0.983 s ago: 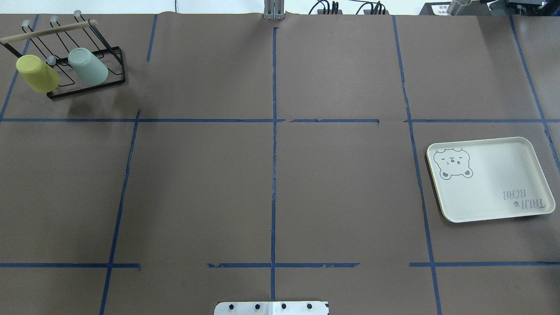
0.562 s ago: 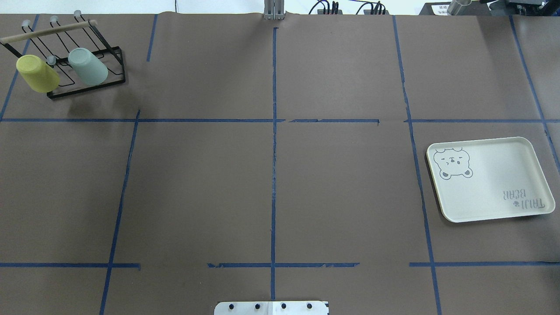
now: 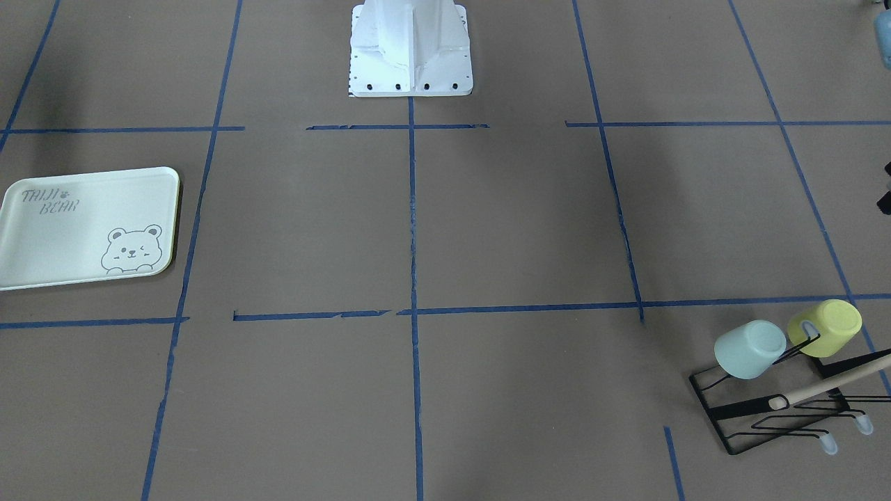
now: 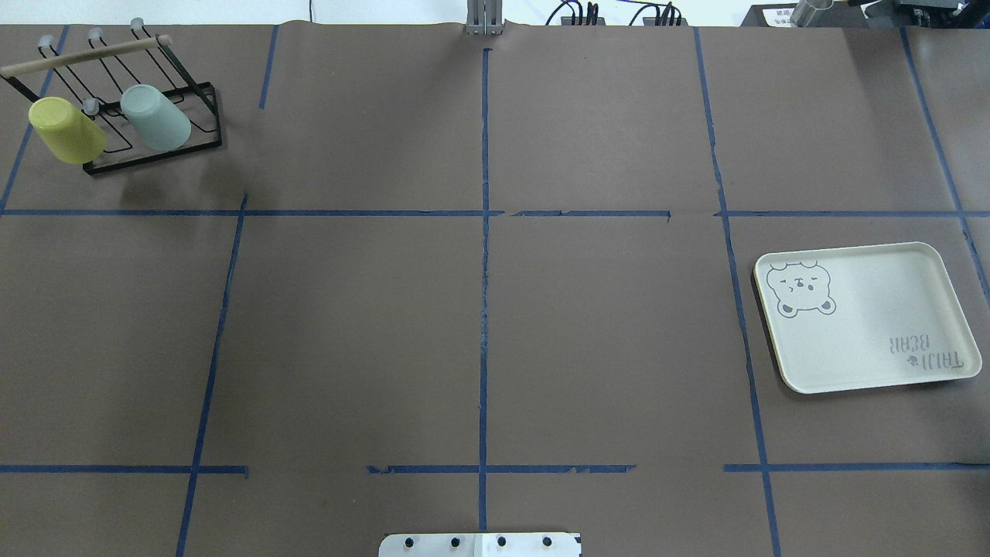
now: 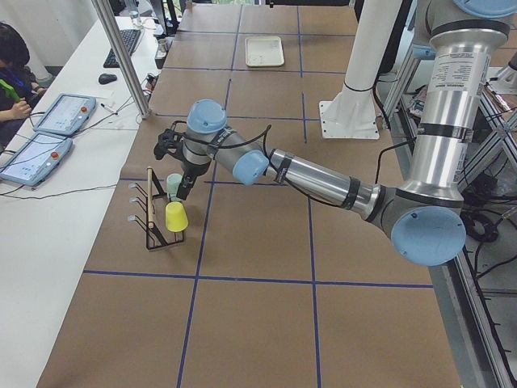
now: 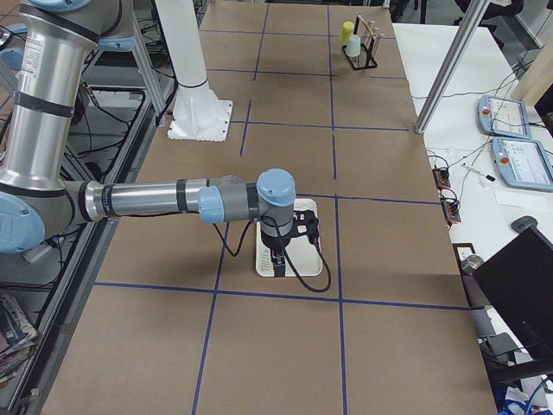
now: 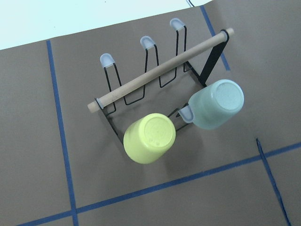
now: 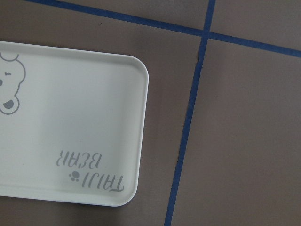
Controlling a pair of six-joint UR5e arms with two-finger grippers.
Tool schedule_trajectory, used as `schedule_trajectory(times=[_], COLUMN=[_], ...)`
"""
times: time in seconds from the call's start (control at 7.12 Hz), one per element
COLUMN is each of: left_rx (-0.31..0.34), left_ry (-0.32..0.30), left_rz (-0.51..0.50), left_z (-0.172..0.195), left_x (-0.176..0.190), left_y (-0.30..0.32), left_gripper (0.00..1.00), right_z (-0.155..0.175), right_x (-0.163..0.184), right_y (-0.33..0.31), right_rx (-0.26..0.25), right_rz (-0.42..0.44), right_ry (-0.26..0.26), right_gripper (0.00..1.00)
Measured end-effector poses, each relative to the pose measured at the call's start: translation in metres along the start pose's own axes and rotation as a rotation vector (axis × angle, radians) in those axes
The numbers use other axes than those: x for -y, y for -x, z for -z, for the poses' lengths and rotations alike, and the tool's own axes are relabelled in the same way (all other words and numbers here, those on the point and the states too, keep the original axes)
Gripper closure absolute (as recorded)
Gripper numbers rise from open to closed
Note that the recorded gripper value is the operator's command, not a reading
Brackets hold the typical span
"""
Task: Left arm grabs green cup and hands to right arm on tray
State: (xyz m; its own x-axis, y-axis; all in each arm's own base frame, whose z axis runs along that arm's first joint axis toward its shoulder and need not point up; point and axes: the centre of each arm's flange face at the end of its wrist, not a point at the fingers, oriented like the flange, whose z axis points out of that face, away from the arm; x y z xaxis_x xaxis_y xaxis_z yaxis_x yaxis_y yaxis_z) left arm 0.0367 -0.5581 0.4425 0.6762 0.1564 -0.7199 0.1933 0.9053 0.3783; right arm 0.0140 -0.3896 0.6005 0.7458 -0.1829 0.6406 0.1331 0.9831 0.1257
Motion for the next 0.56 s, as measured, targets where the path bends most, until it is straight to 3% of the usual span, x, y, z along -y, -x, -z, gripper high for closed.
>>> schedule_trajectory(times=[0.28,0.56], left_rx=[0.091,0.13], left_ry=[-0.103,-0.142], left_rz=[0.138,0.206], left_z=[-0.062,-0.103], left_x=[0.01,0.016], left_y=[-0.078,-0.108], left_gripper=[0.0,0.0], right_z=[0.0,0.0], right_x=[0.0,0.0], right_y=[0.0,0.0], right_rx=[0.0,0.0], right_rz=[0.0,-0.001], right_ry=[0.0,0.0], right_gripper=[0.0,0.0])
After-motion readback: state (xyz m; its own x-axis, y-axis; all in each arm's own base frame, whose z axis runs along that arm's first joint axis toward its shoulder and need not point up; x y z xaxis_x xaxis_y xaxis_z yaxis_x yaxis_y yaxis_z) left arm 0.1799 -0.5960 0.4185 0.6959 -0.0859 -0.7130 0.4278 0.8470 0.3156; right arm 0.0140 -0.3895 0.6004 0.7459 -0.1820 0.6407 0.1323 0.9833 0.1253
